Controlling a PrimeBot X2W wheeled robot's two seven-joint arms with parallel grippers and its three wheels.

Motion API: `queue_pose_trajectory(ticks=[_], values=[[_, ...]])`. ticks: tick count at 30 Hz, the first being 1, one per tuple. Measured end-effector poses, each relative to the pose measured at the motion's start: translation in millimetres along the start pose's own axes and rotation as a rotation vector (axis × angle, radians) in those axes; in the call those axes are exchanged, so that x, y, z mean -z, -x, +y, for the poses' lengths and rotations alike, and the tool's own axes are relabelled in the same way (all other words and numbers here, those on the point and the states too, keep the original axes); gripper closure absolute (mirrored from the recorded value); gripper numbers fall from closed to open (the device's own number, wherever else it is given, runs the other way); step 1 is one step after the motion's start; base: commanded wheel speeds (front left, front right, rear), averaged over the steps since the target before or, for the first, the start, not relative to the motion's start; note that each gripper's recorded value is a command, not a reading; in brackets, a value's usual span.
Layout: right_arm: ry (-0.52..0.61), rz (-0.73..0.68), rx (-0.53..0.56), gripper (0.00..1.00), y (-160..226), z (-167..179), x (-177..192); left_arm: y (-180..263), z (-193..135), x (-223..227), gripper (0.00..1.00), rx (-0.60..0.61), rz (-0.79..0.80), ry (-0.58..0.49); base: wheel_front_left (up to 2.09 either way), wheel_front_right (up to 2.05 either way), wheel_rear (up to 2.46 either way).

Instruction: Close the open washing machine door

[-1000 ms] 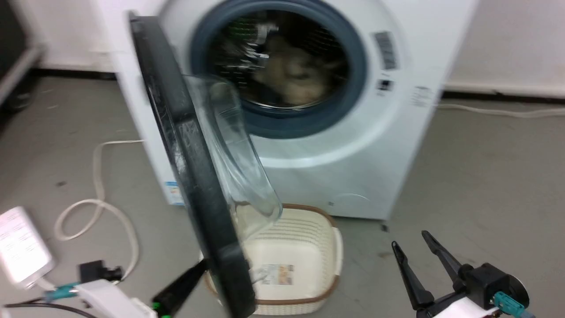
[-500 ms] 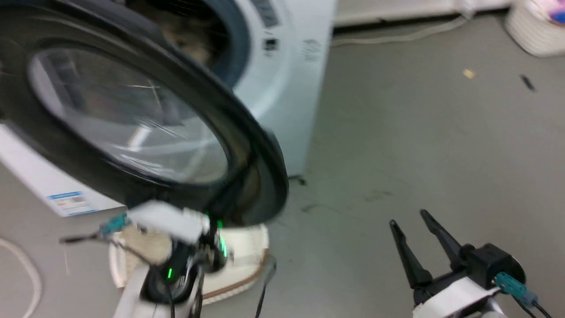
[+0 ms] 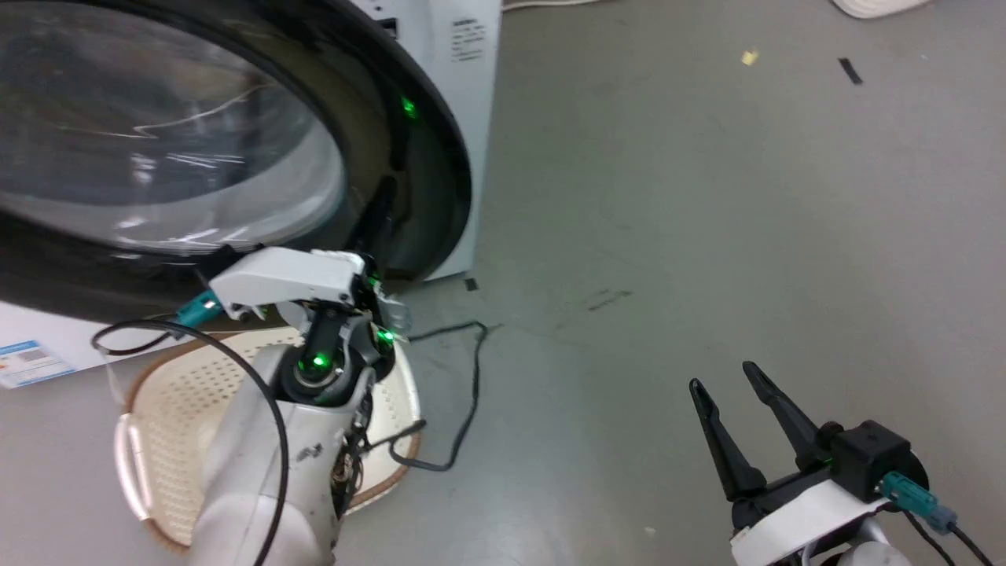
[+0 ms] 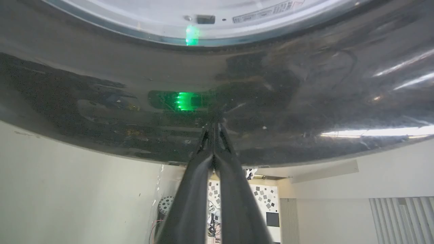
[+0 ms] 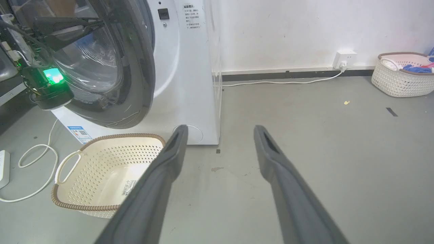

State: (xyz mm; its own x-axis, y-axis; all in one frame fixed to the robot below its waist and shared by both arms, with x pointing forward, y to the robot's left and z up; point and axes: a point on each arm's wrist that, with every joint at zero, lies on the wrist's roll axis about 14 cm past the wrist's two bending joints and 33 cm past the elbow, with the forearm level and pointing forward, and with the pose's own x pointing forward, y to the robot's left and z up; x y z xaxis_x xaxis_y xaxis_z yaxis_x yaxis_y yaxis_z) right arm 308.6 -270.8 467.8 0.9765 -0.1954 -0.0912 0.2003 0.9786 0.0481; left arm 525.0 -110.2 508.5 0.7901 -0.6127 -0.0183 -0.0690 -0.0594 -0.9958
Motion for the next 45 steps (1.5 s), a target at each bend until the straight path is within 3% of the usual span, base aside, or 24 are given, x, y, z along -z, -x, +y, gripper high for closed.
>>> queue_pose_trajectory(ticks=[5, 6, 7, 8, 13, 17, 18, 19, 20, 21, 22, 23, 24, 25, 26, 27, 31, 36, 39, 40, 41, 45], values=[[-0.003, -0.029, -0.034, 0.00, -6.9, 8.3, -7.4, 15.9, -1.0, 5.0, 1.00, -0.003, 0.030, -0.085, 0.00, 0.00, 0.00], [-0.003, -0.037, -0.042, 0.00, -7.9, 10.1, -9.2, 22.4, -1.6, 9.0, 0.70, 0.001, 0.048, -0.115, 0.00, 0.00, 0.00], [0.000, -0.043, -0.051, 0.00, -8.9, 12.2, -10.9, 30.3, -2.2, 12.1, 0.23, 0.007, 0.062, -0.153, 0.00, 0.00, 0.00], [0.002, -0.050, -0.059, 0.00, -9.4, 13.9, -12.7, 40.0, 0.0, 15.9, 0.00, 0.007, 0.079, -0.202, 0.00, 0.00, 0.00], [0.004, -0.072, -0.120, 0.00, -5.5, 30.0, -16.1, 106.4, 20.9, 12.2, 0.00, -0.027, 0.076, -0.415, 0.00, 0.00, 0.00], [0.013, -0.098, -0.178, 0.00, -4.0, 45.5, -21.7, 160.2, 21.7, -19.0, 0.00, -0.033, -0.044, -0.613, 0.00, 0.00, 0.00], [0.012, -0.117, -0.203, 0.00, -4.9, 52.6, -27.1, 183.9, 15.7, -38.5, 0.00, -0.025, -0.123, -0.735, 0.00, 0.00, 0.00], [0.012, -0.117, -0.203, 0.00, -4.9, 52.6, -27.1, 183.9, 15.7, -38.5, 0.00, -0.025, -0.123, -0.735, 0.00, 0.00, 0.00], [0.016, -0.136, -0.231, 0.00, -6.3, 61.0, -32.5, 203.9, 7.5, -55.9, 0.00, -0.022, -0.184, -0.864, 0.00, 0.00, 0.00], [0.016, -0.136, -0.231, 0.00, -6.3, 61.0, -32.5, 203.9, 7.5, -55.9, 0.00, -0.022, -0.184, -0.864, 0.00, 0.00, 0.00], [0.015, -0.145, -0.247, 0.00, -6.9, 65.9, -35.1, 212.7, 2.4, -64.9, 0.00, -0.030, -0.213, -0.947, 0.00, 0.00, 0.00], [0.014, -0.155, -0.274, 0.00, -7.8, 74.6, -38.7, 228.0, -10.8, -81.0, 0.00, -0.050, -0.280, -1.113, 0.00, 0.00, 0.00], [0.014, -0.155, -0.274, 0.00, -7.8, 74.6, -38.7, 228.0, -10.8, -81.0, 0.00, -0.050, -0.280, -1.113, 0.00, 0.00, 0.00], [0.012, -0.161, -0.299, 0.00, -8.1, 82.8, -40.9, 241.8, -29.7, -92.8, 0.00, -0.060, -0.366, -1.265, 0.00, 0.00, 0.00], [0.012, -0.161, -0.299, 0.00, -8.1, 82.8, -40.9, 241.8, -29.7, -92.8, 0.00, -0.060, -0.366, -1.265, 0.00, 0.00, 0.00], [0.009, -0.168, -0.320, 0.00, -8.2, 90.0, -43.3, 256.1, -39.2, -99.7, 0.00, -0.097, -0.443, -1.387, 0.00, 0.00, 0.00], [0.004, -0.171, -0.353, 0.00, -8.0, 101.7, -45.1, 275.4, -45.9, -105.2, 0.00, -0.156, -0.558, -1.451, 0.00, 0.00, 0.00], [0.002, -0.170, -0.403, 0.00, -8.8, 119.4, -45.5, 300.9, -37.4, -108.8, 0.00, -0.283, -0.616, -1.648, 0.00, 0.00, 0.00], [-0.005, -0.161, -0.429, 0.00, -10.5, 128.5, -43.2, 304.5, -32.6, -107.5, 0.00, -0.313, -0.636, -1.635, 0.00, 0.00, 0.00], [-0.007, -0.155, -0.438, 0.32, -11.4, 131.5, -41.9, 305.0, -31.8, -106.9, 0.00, -0.318, -0.640, -1.632, 0.00, 0.00, 0.00], [-0.012, -0.156, -0.469, 1.00, -16.0, 139.8, -43.4, 308.9, -28.6, -109.8, 0.00, -0.337, -0.654, -1.608, 0.00, 0.00, 0.00], [0.010, -0.170, -0.555, 1.00, -31.1, 159.2, -53.4, 312.7, -21.2, -117.4, 0.00, -0.367, -0.666, -1.561, 0.00, 0.00, 0.00]])
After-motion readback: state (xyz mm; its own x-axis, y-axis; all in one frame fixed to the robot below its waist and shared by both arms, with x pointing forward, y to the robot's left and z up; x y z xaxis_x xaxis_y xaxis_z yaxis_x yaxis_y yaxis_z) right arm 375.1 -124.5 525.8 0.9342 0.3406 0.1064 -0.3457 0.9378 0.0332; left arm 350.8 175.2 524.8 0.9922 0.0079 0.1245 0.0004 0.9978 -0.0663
